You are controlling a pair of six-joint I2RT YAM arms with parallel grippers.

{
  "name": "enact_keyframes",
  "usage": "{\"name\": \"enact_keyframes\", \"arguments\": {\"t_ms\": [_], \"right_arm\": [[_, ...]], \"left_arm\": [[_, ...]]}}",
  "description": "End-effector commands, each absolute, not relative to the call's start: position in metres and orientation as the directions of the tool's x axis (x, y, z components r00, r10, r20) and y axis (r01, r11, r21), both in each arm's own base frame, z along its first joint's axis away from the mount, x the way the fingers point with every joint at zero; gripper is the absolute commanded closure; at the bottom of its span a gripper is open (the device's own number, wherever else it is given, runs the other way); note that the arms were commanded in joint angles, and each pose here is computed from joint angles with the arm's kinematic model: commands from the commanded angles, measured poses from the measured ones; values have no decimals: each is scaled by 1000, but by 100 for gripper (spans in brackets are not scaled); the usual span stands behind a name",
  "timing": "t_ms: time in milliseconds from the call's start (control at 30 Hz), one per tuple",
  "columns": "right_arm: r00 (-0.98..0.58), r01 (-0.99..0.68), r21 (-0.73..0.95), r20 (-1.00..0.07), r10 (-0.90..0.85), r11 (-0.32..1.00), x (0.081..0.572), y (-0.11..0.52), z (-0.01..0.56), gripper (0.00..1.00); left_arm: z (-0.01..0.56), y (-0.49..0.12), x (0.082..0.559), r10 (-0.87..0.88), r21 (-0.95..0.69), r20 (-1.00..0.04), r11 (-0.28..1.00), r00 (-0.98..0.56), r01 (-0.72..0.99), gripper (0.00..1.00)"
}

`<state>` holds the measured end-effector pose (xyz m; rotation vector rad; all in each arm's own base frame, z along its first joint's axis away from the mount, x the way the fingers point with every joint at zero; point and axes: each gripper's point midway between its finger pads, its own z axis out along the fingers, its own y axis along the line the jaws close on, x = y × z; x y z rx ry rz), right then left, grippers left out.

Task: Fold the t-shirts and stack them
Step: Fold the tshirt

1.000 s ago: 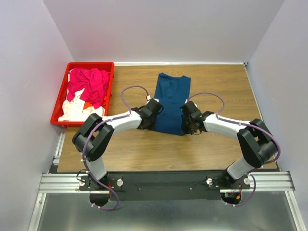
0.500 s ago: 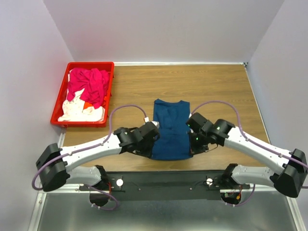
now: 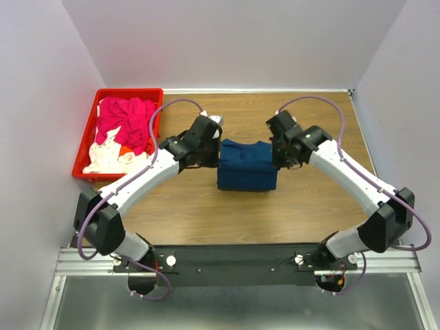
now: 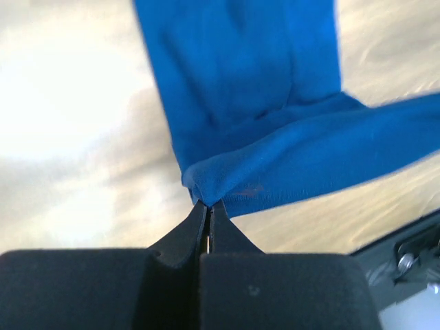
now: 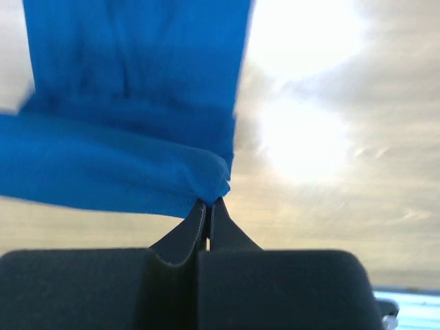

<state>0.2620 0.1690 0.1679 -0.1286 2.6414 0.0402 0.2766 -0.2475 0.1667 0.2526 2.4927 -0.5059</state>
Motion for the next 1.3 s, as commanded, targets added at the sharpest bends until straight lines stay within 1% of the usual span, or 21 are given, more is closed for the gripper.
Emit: {"name": "enact_keyframes", "arguments": {"t_ms": [0, 167, 300, 367, 400, 600, 800, 1033, 1100, 1133, 1267], "right_arm": [[-824, -91, -42, -558, -99, 995, 306, 143, 193, 99], [-836, -76, -32, -543, -81, 997, 338, 128, 184, 99], [-844, -71, 7, -533, -57, 997, 361, 127, 171, 99], [-842, -70, 10, -537, -54, 997, 374, 126, 166, 99], [-855, -70, 6, -516, -58, 997, 381, 127, 155, 99], [-859, -81, 26, -509, -56, 996, 394, 135, 150, 99], [-873, -77, 11, -484, -62, 997, 408, 135, 128, 99], [-869, -6, -19, -495, -15, 1000, 434, 124, 99, 99], [-867, 9, -22, -499, -3, 1000, 439, 122, 89, 99], [-851, 25, -15, -524, 14, 1000, 446, 122, 87, 99], [-848, 53, -33, -530, 27, 998, 454, 116, 64, 98]], "left_arm": [[192, -255, 311, 114, -268, -652, 890, -749, 369, 100], [199, -265, 352, 114, -257, -671, 891, -733, 374, 100], [188, -265, 380, 126, -225, -660, 908, -740, 355, 100], [173, -261, 392, 125, -214, -642, 919, -757, 332, 100], [174, -259, 397, 117, -210, -642, 924, -758, 321, 100], [166, -250, 407, 72, -221, -650, 935, -757, 278, 100], [146, -245, 424, 39, -238, -641, 940, -766, 247, 100], [108, -253, 445, 25, -259, -621, 937, -784, 235, 100], [106, -256, 452, 16, -264, -632, 935, -775, 235, 100], [105, -258, 455, 11, -268, -635, 935, -772, 234, 100], [93, -258, 468, -17, -272, -638, 940, -770, 205, 100]]}}
